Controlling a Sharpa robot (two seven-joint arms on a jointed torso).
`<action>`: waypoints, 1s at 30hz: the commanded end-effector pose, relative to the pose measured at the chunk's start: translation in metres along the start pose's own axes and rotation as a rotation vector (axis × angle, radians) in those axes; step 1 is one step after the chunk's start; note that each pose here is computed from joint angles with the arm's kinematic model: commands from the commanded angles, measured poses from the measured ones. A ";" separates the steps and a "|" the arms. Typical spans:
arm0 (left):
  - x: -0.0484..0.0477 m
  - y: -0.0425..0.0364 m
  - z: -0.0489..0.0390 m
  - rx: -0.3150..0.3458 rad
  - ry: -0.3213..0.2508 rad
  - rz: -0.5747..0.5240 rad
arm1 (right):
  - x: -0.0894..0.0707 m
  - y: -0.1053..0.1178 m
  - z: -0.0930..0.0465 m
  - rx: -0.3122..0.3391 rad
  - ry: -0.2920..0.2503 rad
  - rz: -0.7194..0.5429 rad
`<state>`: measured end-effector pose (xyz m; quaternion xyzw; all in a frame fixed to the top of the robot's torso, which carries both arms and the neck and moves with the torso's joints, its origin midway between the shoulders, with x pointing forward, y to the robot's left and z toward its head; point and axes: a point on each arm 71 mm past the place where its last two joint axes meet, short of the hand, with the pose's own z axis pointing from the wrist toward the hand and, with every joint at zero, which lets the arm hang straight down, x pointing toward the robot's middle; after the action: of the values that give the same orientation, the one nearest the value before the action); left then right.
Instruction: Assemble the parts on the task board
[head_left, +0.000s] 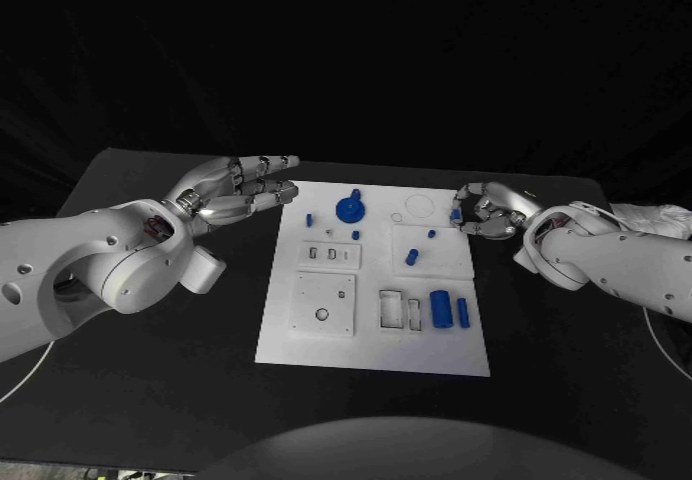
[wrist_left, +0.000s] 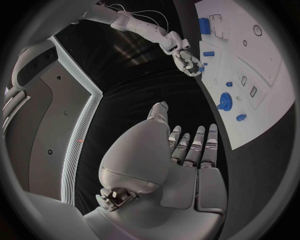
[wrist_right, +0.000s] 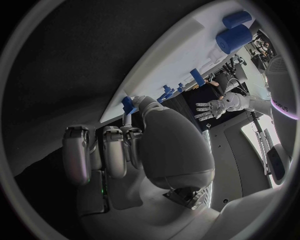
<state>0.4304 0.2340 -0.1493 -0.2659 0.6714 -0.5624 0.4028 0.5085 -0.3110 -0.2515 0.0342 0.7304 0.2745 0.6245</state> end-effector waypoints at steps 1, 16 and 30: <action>0.0026 -0.0012 0.0002 0.007 0.020 -0.001 | 0.000 0.000 0.000 -0.006 -0.012 -0.006; 0.0017 -0.0007 -0.0005 0.006 0.018 0.000 | -0.009 0.010 -0.002 -0.027 -0.051 0.015; 0.0030 -0.0003 0.0018 0.002 0.022 0.000 | -0.033 0.074 0.008 -0.140 -0.001 0.063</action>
<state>0.4310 0.2329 -0.1501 -0.2653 0.6733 -0.5613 0.4015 0.5031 -0.2671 -0.1880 0.0151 0.6907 0.3409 0.6375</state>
